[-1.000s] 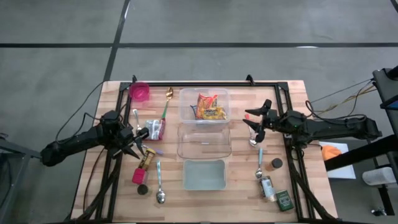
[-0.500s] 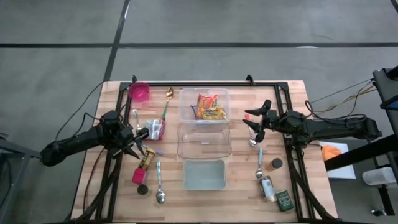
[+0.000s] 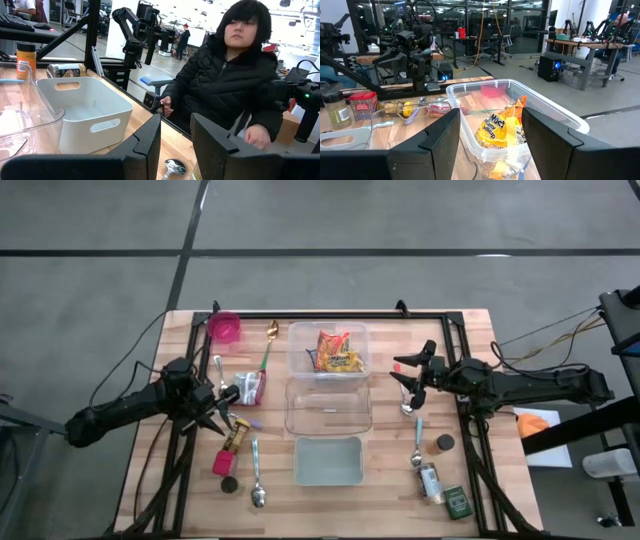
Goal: Pick & Place Food Item
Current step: Put the red noodle pack into the white bin
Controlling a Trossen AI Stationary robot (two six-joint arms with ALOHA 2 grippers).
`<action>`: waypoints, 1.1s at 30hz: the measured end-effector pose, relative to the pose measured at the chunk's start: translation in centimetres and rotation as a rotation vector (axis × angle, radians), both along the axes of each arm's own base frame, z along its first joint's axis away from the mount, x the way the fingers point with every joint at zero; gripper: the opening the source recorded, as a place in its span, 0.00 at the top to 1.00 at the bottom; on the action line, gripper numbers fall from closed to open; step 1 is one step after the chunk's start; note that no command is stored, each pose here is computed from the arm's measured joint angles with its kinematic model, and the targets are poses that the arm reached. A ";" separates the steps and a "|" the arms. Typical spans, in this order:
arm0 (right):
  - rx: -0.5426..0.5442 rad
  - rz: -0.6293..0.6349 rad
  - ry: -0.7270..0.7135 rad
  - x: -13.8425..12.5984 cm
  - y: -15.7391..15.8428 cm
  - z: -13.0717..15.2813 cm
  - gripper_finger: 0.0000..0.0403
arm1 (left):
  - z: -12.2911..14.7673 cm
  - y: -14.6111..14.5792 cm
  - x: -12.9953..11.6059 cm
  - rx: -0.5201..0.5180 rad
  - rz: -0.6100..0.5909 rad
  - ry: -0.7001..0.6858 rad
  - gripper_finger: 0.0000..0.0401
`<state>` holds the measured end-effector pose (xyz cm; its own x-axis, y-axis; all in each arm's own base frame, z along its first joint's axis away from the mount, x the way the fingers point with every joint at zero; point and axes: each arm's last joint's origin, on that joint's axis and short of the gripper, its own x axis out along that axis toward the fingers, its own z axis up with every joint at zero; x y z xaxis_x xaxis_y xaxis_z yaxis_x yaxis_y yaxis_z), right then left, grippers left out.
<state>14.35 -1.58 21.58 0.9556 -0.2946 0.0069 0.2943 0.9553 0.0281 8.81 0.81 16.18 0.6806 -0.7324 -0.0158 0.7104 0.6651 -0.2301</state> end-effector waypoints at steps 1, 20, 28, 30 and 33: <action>0.000 0.000 0.000 0.0 0.0 0.0 0.48 | 0.0 0.0 0.0 0.000 0.000 0.000 0.72; -0.001 0.000 0.000 0.0 0.0 0.0 0.48 | 0.0 0.0 0.0 0.000 0.000 0.001 0.72; -0.001 -0.001 0.001 0.0 0.0 0.0 0.48 | 0.0 0.0 0.0 0.000 0.000 0.000 0.72; -0.001 0.000 0.001 0.0 0.0 0.0 0.48 | 0.0 0.0 0.0 0.016 0.006 -0.017 0.72; -0.001 -0.001 0.001 0.0 0.0 0.0 0.48 | 0.2 0.1 0.1 0.013 0.040 -0.023 0.72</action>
<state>14.35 -1.59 21.56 0.9554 -0.2953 0.0062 0.2950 0.9551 0.0272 8.90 0.90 16.35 0.7096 -0.7045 -0.0090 0.6881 0.6958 -0.2058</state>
